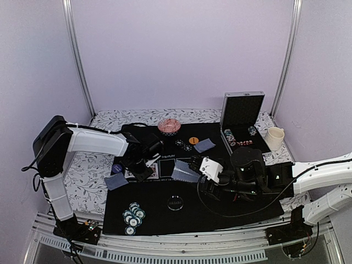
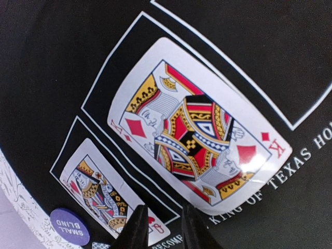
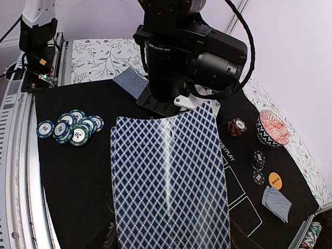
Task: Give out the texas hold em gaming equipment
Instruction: Adjust the poker card in the community card area, then pick up the poker card from the face-down deck piles.
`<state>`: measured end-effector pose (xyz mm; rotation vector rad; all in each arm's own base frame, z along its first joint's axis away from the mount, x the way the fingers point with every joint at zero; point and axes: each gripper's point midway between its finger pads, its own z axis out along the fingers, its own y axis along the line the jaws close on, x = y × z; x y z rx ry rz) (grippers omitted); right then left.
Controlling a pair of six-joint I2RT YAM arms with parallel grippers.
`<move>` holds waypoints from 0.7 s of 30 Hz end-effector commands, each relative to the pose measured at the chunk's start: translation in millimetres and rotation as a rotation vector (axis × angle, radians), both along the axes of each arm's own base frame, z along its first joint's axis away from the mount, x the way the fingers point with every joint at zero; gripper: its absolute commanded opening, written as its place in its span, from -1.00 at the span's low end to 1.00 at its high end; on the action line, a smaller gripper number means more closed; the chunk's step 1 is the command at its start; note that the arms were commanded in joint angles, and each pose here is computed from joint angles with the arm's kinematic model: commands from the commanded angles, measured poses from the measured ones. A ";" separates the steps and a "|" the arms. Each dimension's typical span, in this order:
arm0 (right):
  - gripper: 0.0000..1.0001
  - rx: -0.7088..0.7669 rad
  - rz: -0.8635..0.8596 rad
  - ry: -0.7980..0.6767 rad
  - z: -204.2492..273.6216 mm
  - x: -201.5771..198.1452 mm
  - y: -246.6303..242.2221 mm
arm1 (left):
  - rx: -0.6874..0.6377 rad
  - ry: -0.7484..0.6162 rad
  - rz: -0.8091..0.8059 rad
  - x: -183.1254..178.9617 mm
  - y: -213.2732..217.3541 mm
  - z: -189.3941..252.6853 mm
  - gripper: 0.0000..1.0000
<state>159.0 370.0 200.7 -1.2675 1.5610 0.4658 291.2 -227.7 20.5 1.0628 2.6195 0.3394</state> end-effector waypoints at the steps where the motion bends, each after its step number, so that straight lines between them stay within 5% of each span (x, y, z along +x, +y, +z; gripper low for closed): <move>1: -0.01 0.054 -0.022 -0.011 19.6 2.8 -2.1 | -0.015 -0.019 -0.016 -0.1 -2.6 8.6 -0.51; 5: -0.01 0.051 -0.021 -0.008 19.7 2.5 -2.1 | -0.048 -0.066 -0.014 5.6 -6.2 32.1 -0.51; 9: -0.01 0.077 0.007 -0.001 25.9 -2.9 -0.4 | -0.260 -0.109 -0.054 6.4 -36.6 84.6 -0.45; 13: -0.01 0.101 0.021 -0.005 31.5 -5.4 0.8 | -0.614 -0.133 -0.185 -12.7 -79.1 160.8 -0.07; 16: -0.02 0.092 0.024 -0.003 30.1 -5.0 3.0 | -0.914 -0.091 -0.361 -52.1 -104.8 217.8 0.43; 21: -0.01 0.088 0.038 -0.006 29.7 -6.5 8.9 | -1.218 0.024 -0.511 -106.6 -113.6 259.9 0.95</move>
